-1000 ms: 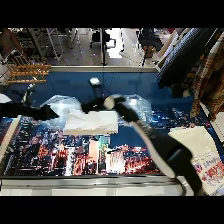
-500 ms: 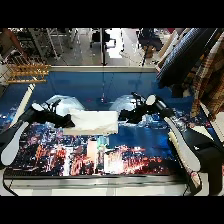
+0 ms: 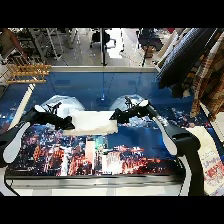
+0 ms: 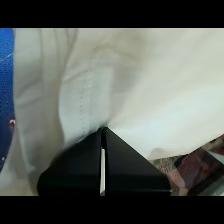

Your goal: Fold the clothes and pants, and hang the long-sleeved shirts on hangers.

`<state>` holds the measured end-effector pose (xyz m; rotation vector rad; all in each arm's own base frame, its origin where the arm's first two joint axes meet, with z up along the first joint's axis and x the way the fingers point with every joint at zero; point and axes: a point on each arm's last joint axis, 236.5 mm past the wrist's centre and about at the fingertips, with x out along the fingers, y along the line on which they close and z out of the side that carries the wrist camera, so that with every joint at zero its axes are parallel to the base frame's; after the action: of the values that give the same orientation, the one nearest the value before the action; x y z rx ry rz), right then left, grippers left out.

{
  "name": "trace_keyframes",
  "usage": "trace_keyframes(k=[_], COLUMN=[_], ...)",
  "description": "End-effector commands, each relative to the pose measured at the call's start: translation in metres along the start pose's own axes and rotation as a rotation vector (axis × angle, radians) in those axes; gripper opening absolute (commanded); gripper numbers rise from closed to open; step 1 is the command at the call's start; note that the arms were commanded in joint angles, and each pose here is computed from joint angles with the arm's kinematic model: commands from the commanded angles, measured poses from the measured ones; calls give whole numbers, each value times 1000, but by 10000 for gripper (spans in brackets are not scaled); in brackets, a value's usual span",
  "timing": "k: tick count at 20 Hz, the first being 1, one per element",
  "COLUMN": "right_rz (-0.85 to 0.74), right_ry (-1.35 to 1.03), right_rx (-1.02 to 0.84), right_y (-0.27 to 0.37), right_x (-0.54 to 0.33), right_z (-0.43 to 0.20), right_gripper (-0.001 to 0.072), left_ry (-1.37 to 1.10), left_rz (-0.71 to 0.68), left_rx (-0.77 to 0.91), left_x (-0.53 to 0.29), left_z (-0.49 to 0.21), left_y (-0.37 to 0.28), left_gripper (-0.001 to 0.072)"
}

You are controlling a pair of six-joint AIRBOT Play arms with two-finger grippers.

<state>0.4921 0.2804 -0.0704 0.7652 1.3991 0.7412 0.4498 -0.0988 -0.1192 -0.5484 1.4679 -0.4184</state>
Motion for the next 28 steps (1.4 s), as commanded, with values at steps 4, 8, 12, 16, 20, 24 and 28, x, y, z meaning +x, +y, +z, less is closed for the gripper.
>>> trace_keyframes(k=[4, 8, 12, 16, 20, 24, 28], right_rz=[114, -45, -81, -209, -469, -565, -617], right_ry=[95, -86, -342, -556, -673, -806, -787], right_rx=[-152, -211, -126, 72, 381, 645, 911], right_y=[71, 104, 125, 97, 31, -14, -67], right_x=[-22, -134, -285, -418, -505, -549, -529], right_z=[-6, 11, 11, -33, -123, -205, -283], right_gripper=[16, 15, 15, 15, 16, 15, 15], left_ry=[-53, -87, -56, -38, -40, -40, -65], left_rz=[-41, -68, -79, -82, -82, -81, -75], left_rx=[35, 142, 250, 323, 362, 396, 411], left_x=[-35, -107, -158, -178, -177, -174, -172], left_z=[5, -16, -61, -85, -84, -81, -73], left_y=[-27, -75, -115, -131, -131, -129, -126], left_gripper=[6, 6, 7, 7, 7, 7, 7])
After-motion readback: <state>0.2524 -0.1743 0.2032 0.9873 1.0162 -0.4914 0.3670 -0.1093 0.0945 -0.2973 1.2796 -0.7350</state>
